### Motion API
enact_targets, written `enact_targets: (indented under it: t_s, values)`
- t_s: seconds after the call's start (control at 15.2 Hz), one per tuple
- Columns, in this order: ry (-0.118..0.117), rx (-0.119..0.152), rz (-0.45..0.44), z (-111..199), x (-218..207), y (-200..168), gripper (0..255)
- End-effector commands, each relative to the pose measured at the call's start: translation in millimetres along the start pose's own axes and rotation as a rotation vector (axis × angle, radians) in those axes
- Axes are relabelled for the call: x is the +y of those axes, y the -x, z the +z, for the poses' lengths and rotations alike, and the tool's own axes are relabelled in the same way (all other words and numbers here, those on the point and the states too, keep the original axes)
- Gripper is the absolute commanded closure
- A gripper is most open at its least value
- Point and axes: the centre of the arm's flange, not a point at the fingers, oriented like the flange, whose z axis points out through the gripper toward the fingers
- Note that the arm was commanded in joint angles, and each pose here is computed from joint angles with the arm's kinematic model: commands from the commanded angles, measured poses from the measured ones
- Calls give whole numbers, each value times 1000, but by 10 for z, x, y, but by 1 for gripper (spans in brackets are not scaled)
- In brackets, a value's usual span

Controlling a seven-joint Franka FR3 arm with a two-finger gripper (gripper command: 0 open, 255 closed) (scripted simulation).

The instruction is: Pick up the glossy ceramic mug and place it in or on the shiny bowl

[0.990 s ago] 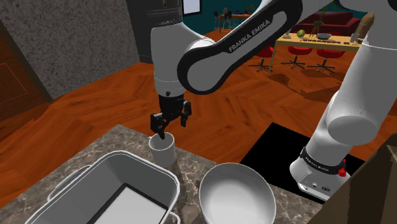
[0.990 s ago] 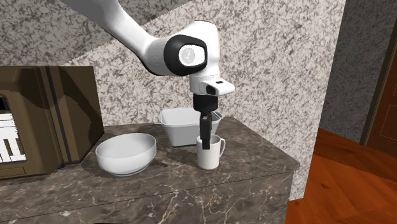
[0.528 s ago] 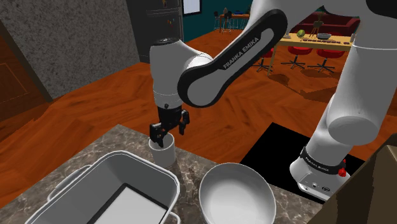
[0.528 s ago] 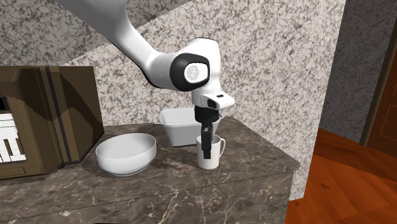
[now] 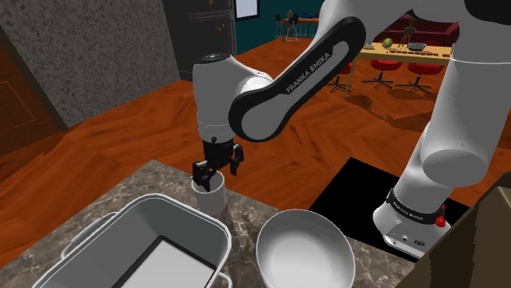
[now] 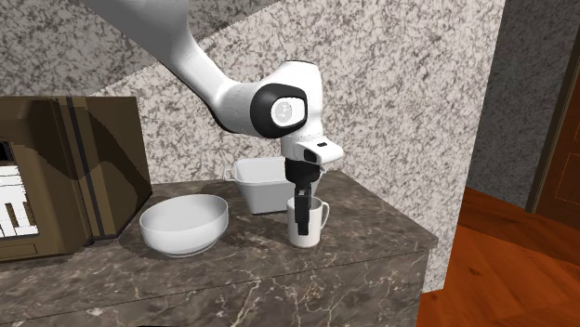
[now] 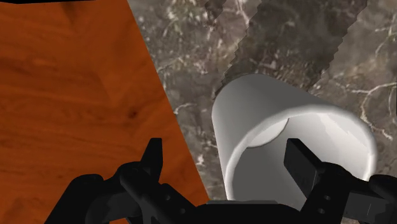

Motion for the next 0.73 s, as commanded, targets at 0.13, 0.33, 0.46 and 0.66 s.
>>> enact_targets:
  t_s: [0.13, 0.33, 0.46, 0.66]
  values:
    - [0, 0, 0, 0, 0, 0, 255]
    - [0, 0, 0, 0, 0, 0, 255]
    - [0, 0, 0, 0, 0, 0, 255]
    - [0, 0, 0, -52, -3, -2, 255]
